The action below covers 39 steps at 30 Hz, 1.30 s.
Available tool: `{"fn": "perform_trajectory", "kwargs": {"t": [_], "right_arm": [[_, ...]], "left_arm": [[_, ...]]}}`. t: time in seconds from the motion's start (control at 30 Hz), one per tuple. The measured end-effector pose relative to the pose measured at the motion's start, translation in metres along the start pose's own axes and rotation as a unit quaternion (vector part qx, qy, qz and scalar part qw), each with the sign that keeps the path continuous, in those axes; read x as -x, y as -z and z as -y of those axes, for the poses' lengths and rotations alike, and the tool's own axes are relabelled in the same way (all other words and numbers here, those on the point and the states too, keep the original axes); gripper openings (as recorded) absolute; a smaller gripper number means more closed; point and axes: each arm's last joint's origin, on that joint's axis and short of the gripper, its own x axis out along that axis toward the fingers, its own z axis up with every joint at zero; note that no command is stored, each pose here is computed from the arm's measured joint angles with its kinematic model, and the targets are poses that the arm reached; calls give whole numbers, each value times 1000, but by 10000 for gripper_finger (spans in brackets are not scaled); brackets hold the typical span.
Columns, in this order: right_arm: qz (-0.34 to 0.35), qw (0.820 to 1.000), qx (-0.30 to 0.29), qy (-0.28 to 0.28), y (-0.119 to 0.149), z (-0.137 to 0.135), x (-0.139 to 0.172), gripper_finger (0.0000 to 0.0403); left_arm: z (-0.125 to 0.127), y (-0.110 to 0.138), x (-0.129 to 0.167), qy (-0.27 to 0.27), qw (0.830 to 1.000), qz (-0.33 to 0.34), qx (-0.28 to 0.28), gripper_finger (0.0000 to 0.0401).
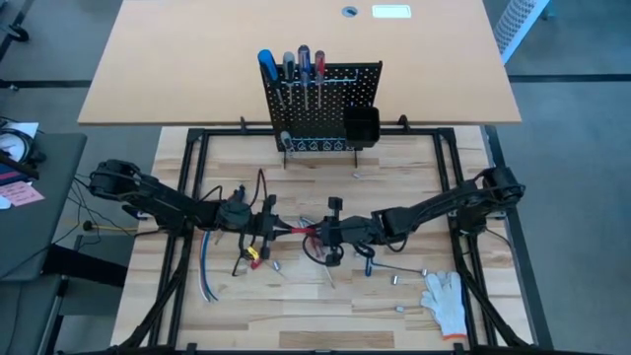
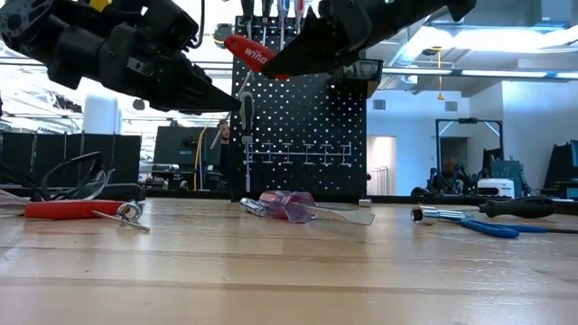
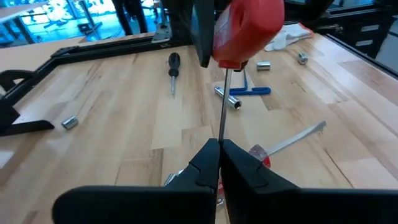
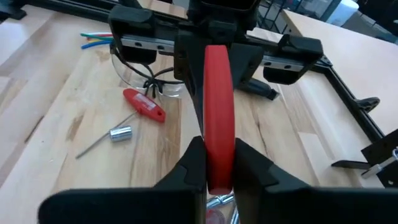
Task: Hang tools onto peg board
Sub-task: Hang the allen wrench on the pegboard
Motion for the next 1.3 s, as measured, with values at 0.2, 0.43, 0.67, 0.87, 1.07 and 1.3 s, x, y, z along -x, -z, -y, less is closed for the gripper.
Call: {"fn": "perform_trajectory", "kwargs": {"t": [0.2,0.43,0.67,0.87,1.07,1.3], "right_arm": [[-46,997,-26,60,-7,9,19,45],[-141,972,-8,188,-27,25,40,45],[-204,947,16,248,-39,52,46,45],[-228,934,23,273,-40,75,44,45],[-247,927,43,280,-37,89,41,45],[-260,922,68,280,-36,97,39,45]], "left_arm": [[-4,10,3,-73,995,-67,-15,62],[-10,7,24,-136,979,-148,21,119],[4,19,45,-115,973,-182,86,119],[17,27,50,-118,972,-182,88,108],[22,26,51,-114,976,-163,85,107],[22,25,51,-114,977,-161,82,107]]}}
